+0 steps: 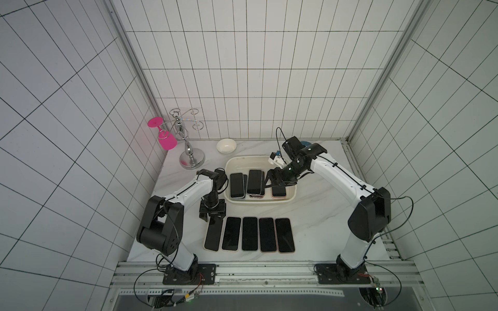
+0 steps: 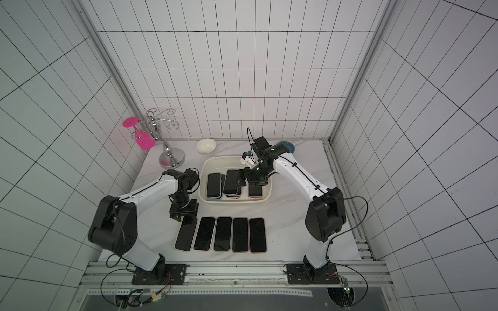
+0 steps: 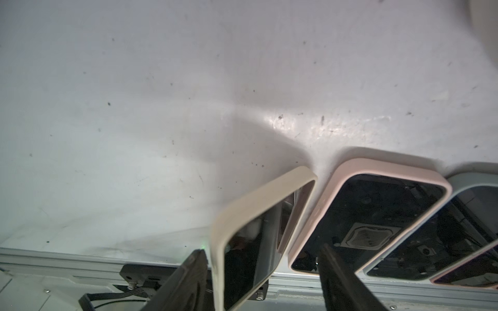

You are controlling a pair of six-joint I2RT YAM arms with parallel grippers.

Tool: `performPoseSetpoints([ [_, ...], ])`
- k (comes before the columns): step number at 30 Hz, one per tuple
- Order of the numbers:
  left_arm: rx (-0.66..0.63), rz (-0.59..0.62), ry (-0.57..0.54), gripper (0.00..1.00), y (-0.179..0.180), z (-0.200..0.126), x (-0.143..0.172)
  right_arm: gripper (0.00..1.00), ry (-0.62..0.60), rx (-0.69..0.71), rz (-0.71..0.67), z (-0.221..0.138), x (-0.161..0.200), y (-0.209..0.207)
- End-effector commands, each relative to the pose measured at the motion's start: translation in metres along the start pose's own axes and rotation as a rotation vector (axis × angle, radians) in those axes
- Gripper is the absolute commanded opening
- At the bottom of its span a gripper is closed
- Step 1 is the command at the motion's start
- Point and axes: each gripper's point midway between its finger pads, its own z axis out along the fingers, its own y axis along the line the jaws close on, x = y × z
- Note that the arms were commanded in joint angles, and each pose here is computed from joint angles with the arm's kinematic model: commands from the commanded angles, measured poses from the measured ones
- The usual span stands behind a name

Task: Take the phone out of the storage box
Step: Place the phone at the center of the board.

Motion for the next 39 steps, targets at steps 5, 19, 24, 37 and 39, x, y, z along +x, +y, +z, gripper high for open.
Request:
performPoseSetpoints([
  [5,-0.024,-0.142,-0.092,0.78,0.020,-0.003,-0.003,0.92,0.037,0.001,0.000,0.005,0.011,-0.001],
  [19,0.290,-0.850,-0.354,0.00,0.086,-0.020,-0.025,0.92,0.024,-0.006,0.002,0.001,0.009,0.003],
  [24,0.313,-0.927,-0.296,0.00,0.082,0.006,-0.024,0.92,0.018,-0.015,0.000,-0.002,0.007,0.006],
  [37,0.392,-0.950,-0.128,0.00,0.058,0.063,0.016,0.92,0.030,0.001,0.003,0.000,0.010,0.002],
  [39,0.407,-0.946,-0.118,0.00,0.055,0.065,0.020,0.92,0.028,0.002,0.005,0.000,0.010,0.002],
])
